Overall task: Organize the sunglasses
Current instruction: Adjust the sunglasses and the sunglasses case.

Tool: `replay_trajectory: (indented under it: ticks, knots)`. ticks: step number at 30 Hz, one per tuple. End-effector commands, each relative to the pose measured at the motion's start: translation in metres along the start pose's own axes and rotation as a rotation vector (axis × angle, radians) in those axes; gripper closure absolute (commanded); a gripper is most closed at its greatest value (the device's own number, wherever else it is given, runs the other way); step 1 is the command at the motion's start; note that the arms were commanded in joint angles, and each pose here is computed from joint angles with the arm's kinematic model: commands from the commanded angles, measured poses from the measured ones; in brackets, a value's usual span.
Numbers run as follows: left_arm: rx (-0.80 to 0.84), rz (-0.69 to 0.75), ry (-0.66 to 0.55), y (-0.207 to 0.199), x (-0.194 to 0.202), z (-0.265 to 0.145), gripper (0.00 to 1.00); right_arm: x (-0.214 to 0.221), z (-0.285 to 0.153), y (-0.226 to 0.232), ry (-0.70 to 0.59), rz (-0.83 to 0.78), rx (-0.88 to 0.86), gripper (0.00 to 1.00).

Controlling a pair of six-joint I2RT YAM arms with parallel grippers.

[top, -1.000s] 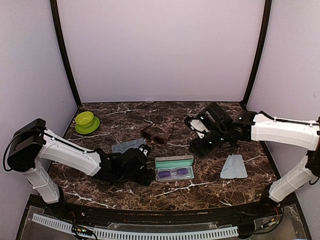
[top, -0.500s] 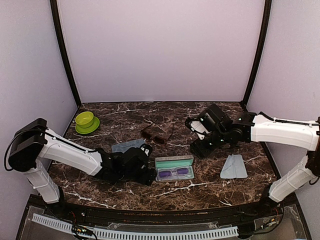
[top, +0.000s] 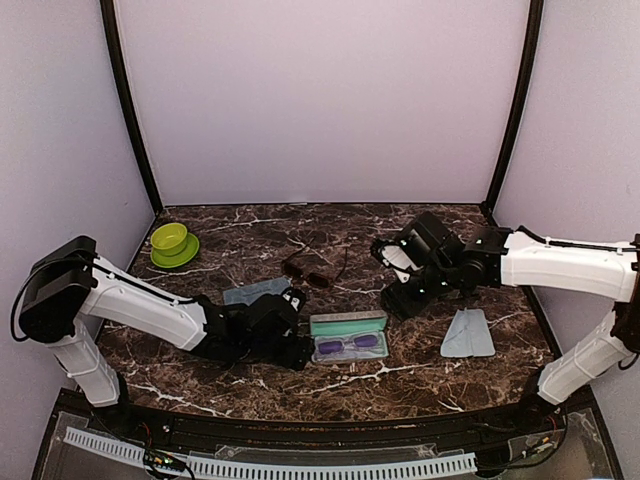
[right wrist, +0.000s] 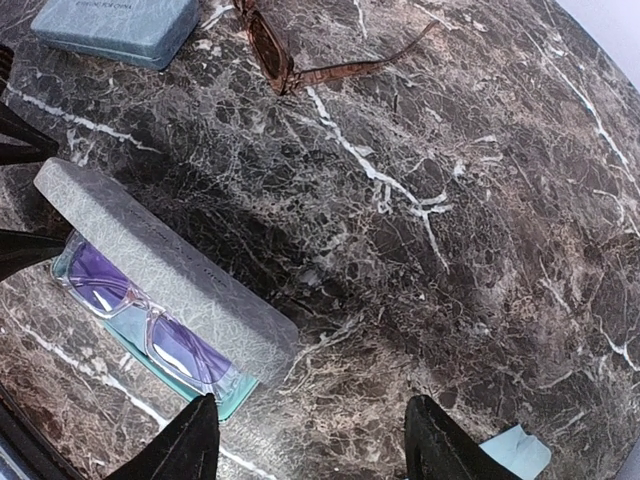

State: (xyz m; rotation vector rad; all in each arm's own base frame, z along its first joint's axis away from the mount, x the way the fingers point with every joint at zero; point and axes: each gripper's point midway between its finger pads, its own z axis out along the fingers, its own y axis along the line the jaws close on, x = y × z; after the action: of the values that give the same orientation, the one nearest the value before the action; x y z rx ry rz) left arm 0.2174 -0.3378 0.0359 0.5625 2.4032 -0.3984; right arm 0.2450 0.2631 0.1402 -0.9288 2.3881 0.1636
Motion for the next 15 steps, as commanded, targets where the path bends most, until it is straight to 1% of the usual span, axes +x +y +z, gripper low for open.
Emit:
replay_trajectory:
  ticks: [1, 9, 15]
  knots:
    - [0.015, -0.003, -0.029, -0.006, -0.015, 0.001, 0.17, -0.003, -0.004, 0.001, -0.032, 0.034, -0.019, 0.36]
    - [0.016, -0.011, -0.059, -0.006, -0.023, -0.003, 0.17, 0.003, -0.005, 0.006, -0.052, 0.053, -0.054, 0.36]
    - [0.048, -0.021, -0.076, -0.005, -0.022, -0.017, 0.14, 0.007, 0.000, 0.010, -0.039, 0.053, -0.069, 0.36]
